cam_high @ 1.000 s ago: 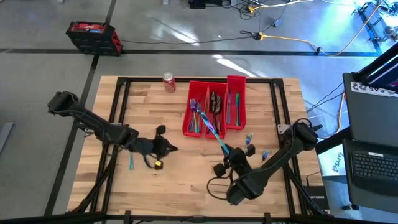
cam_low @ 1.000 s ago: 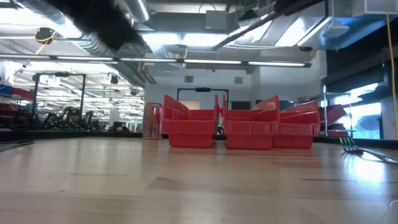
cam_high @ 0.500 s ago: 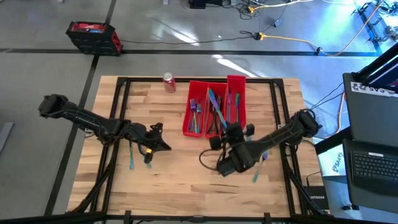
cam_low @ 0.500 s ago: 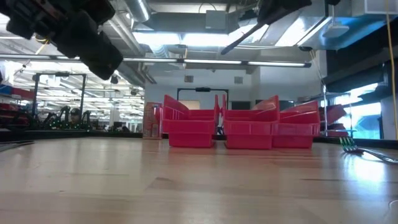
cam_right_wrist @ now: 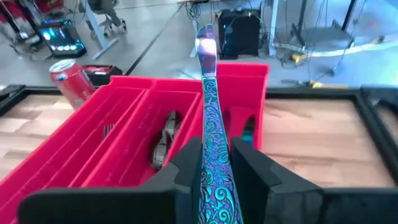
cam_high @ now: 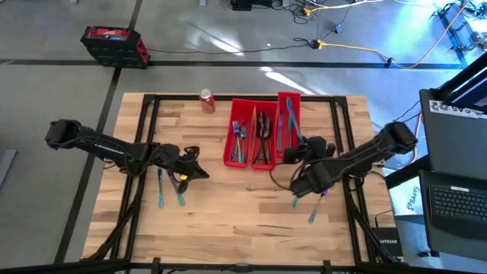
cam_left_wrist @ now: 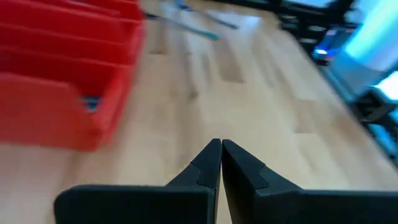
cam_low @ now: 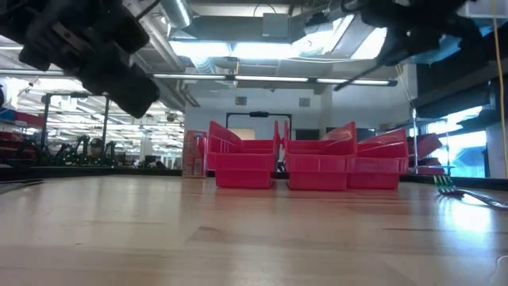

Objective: Sort silverware
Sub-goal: Put the right purple table knife into the right red bin

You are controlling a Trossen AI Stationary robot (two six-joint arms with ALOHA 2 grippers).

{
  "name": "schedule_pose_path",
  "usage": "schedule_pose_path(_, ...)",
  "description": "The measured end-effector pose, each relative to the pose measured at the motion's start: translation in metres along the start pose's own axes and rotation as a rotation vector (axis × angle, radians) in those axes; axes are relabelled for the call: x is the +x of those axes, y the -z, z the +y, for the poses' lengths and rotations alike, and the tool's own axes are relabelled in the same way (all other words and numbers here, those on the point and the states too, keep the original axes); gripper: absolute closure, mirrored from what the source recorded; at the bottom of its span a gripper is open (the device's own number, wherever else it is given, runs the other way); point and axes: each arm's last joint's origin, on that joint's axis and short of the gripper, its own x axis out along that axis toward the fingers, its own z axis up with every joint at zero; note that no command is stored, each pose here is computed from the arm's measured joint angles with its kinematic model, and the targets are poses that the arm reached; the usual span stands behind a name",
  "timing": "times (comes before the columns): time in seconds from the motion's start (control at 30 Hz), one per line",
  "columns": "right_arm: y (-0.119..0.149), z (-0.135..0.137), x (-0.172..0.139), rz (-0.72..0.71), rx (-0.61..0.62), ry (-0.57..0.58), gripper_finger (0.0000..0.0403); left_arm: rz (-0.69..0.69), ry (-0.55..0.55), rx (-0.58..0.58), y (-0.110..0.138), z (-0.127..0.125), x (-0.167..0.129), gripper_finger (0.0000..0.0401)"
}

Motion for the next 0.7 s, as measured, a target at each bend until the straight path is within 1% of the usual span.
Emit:
schedule_pose_path(0.07, 0.005, -0.008, 0.009, 0.009, 0.052, -0.002, 0.0354, 0.004, -0.062, 0.009, 0.001, 0.004, 0.000, 0.0401)
schedule_pose_path(0.13, 0.011, -0.015, 0.019, 0.018, 0.085, 0.014, 0.0354, 0.004, -0.100, 0.008, 0.001, 0.008, -0.001, 0.0401)
schedule_pose_path(0.3, 0.023, -0.027, 0.042, 0.042, 0.116, 0.093, 0.0354, -0.012, -0.138, 0.014, -0.001, 0.016, -0.002, 0.0401)
schedule_pose_path(0.47, 0.031, -0.028, 0.062, 0.066, 0.167, 0.131, 0.0354, -0.005, -0.167, 0.002, -0.001, 0.022, -0.003, 0.0401)
schedule_pose_path(0.57, 0.032, -0.026, 0.074, 0.071, 0.170, 0.135, 0.0354, -0.008, -0.184, -0.006, -0.001, 0.025, -0.003, 0.0401)
schedule_pose_path(0.7, 0.028, -0.020, 0.088, 0.078, 0.169, 0.139, 0.0354, -0.010, -0.200, -0.013, -0.001, 0.029, -0.004, 0.0401)
